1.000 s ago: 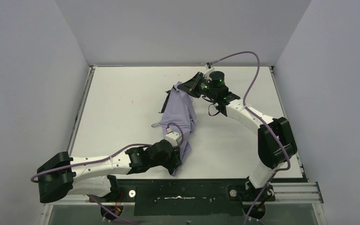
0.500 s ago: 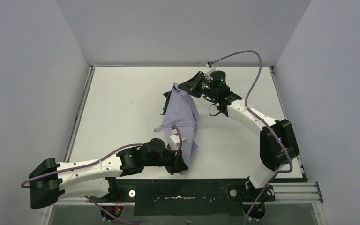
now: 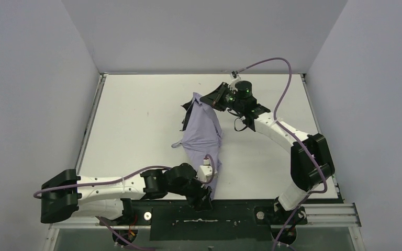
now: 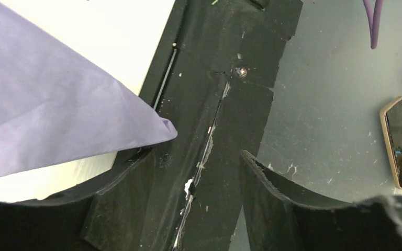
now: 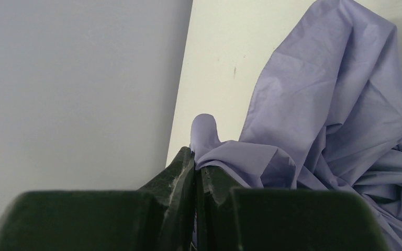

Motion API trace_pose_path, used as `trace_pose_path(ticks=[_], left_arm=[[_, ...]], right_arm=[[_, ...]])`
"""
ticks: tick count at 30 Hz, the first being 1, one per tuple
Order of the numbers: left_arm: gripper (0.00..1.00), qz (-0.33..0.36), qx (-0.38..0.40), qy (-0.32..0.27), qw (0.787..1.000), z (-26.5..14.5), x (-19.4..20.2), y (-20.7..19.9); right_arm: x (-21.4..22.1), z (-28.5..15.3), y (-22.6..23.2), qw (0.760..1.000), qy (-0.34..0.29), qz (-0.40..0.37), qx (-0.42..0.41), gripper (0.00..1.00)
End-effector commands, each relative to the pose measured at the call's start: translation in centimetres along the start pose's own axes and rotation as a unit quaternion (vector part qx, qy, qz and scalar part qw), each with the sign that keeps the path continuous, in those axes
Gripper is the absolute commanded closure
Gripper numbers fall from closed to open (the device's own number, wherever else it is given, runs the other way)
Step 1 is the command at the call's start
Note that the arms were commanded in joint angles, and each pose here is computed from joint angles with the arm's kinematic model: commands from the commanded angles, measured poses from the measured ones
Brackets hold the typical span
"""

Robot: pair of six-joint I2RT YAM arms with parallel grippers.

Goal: Put away the umbrella

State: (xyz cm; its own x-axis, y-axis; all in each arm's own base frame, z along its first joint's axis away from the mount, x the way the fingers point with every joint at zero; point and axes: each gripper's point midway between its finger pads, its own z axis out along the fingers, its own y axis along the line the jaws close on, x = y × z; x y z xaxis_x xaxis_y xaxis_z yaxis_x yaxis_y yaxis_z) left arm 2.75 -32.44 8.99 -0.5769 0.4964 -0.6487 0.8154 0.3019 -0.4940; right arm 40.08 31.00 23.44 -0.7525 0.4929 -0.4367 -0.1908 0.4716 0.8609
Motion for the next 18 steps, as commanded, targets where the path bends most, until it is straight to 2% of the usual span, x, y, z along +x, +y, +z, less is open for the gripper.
trace_pose_path(ticks=[1, 7, 13, 15, 18], left_arm=[[0.43, 0.0, -0.023, -0.048, 0.999, -1.4, -1.9, 0.2], [0.43, -0.051, -0.088, -0.117, 0.988, -3.9, -1.9, 2.9], [0.54, -0.105, -0.106, -0.207, 0.967, -6.9, -2.9, 4.9], [0.57, -0.111, -0.11, -0.22, 0.963, -7.4, -2.8, 5.6], [0.67, -0.128, -0.129, -0.219, 0.959, -7.4, -2.4, 7.1]], right_arm=[[-1.4, -2.2, 2.2, 0.998, -0.032, -0.042, -0.02, 1.0], [0.8, -3.9, 1.8, 0.999, 0.001, -0.047, -0.017, 1.0], [3.4, -6.1, 2.3, 0.997, 0.047, -0.063, -0.017, 1.0], [4.5, -7.0, 2.7, 0.995, 0.068, -0.067, -0.019, 1.0], [6.7, -8.5, 3.1, 0.992, 0.101, -0.073, -0.015, 1.0]])
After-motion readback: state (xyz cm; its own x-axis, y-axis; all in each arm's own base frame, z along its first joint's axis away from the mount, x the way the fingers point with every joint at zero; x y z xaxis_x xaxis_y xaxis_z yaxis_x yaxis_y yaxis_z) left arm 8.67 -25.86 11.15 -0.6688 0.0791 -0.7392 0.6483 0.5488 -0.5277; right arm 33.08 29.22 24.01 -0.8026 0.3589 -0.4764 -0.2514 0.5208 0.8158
